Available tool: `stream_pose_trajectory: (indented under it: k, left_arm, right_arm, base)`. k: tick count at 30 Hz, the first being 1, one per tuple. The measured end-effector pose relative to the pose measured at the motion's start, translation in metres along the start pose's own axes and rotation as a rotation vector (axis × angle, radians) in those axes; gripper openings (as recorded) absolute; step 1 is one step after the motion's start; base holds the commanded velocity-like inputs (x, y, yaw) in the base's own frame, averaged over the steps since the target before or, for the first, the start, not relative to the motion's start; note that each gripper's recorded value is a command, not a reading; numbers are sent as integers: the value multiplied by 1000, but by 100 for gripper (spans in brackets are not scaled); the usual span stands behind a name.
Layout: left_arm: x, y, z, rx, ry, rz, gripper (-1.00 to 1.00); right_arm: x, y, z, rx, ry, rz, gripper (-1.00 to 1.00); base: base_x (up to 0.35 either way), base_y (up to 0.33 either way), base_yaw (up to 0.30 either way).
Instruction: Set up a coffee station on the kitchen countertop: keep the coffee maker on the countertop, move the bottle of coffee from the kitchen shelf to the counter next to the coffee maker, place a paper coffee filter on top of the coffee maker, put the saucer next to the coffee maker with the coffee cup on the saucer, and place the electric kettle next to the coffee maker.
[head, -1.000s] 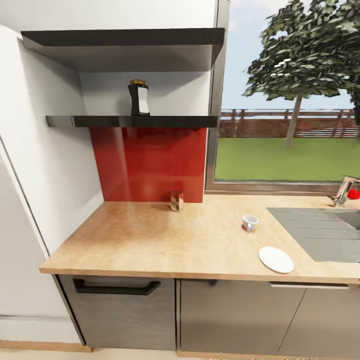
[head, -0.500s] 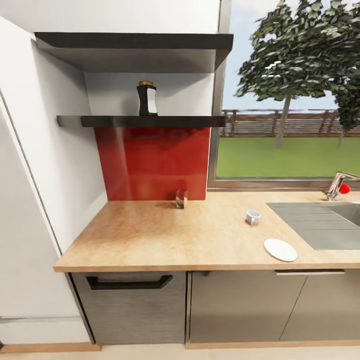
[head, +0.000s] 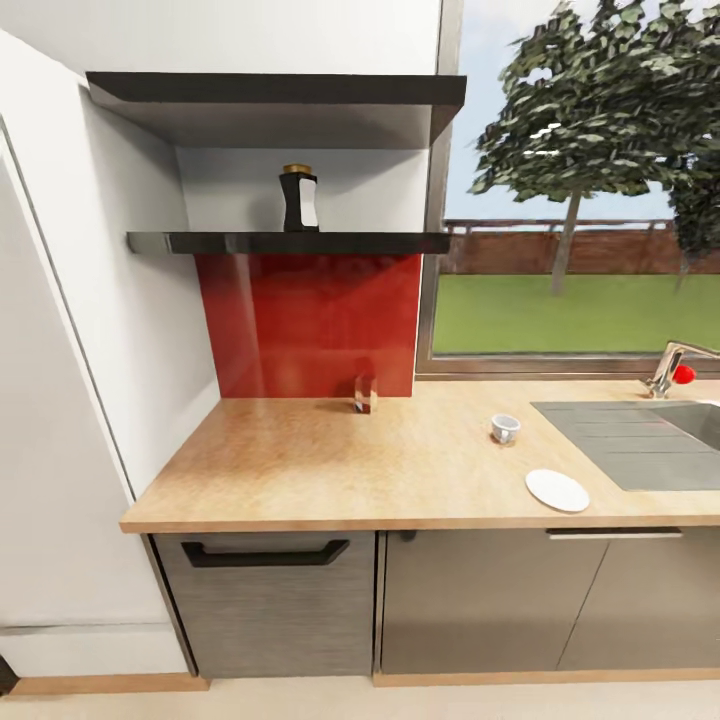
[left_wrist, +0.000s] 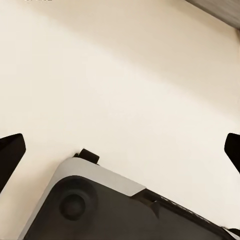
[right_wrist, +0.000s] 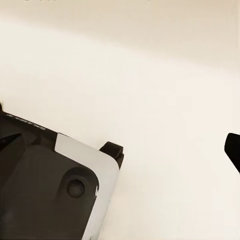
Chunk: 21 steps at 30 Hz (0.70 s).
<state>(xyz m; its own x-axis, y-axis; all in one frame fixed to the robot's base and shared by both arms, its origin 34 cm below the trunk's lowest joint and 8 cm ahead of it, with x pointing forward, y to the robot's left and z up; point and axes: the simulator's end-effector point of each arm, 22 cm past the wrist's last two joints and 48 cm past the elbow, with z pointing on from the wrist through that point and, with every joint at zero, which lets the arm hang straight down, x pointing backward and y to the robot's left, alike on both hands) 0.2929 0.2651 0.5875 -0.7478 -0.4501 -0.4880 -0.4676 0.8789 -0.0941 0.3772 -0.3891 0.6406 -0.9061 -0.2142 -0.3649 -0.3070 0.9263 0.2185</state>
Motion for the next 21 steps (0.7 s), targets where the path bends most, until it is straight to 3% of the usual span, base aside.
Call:
stream_pose_trajectory:
  k: [5,6,8,10,11,12,15,17,21]
  left_arm:
    - [-5,1,1,3,-9,7,100]
    - [-47,-3,7,15,-83,13,100]
    - [-79,-9,10,36,-111,19,100]
    - [-129,-41,8,167,-108,40,100]
    - [-139,-53,5,212,-105,49,100]
    - [-156,-78,-4,303,-98,72,100]
    - [-180,-119,-25,442,-85,116,100]
    - [-197,-159,-50,568,-76,165,100]
    - [-215,-211,-91,718,-75,244,100]
  right_arm:
    - [0,-2,-1,3,-1,0,100]
    - [0,0,0,1,0,-1,100]
    - [0,0,0,0,0,-1,100]
    - [0,1,0,-1,1,-1,100]
    - [0,1,0,-1,1,-1,100]
    - [0,1,0,-1,1,-1,100]
    - [0,0,0,0,1,-1,100]
    - [0,0,0,1,0,0,100]
    - [0,-1,0,2,0,0,100]
  base:
    - [-1,0,0]
    - [0,0,0]
    - [0,0,0]
    - [0,0,0]
    - [0,0,0]
    - [0,0,0]
    - [0,0,0]
    - [0,0,0]
    - [0,0,0]
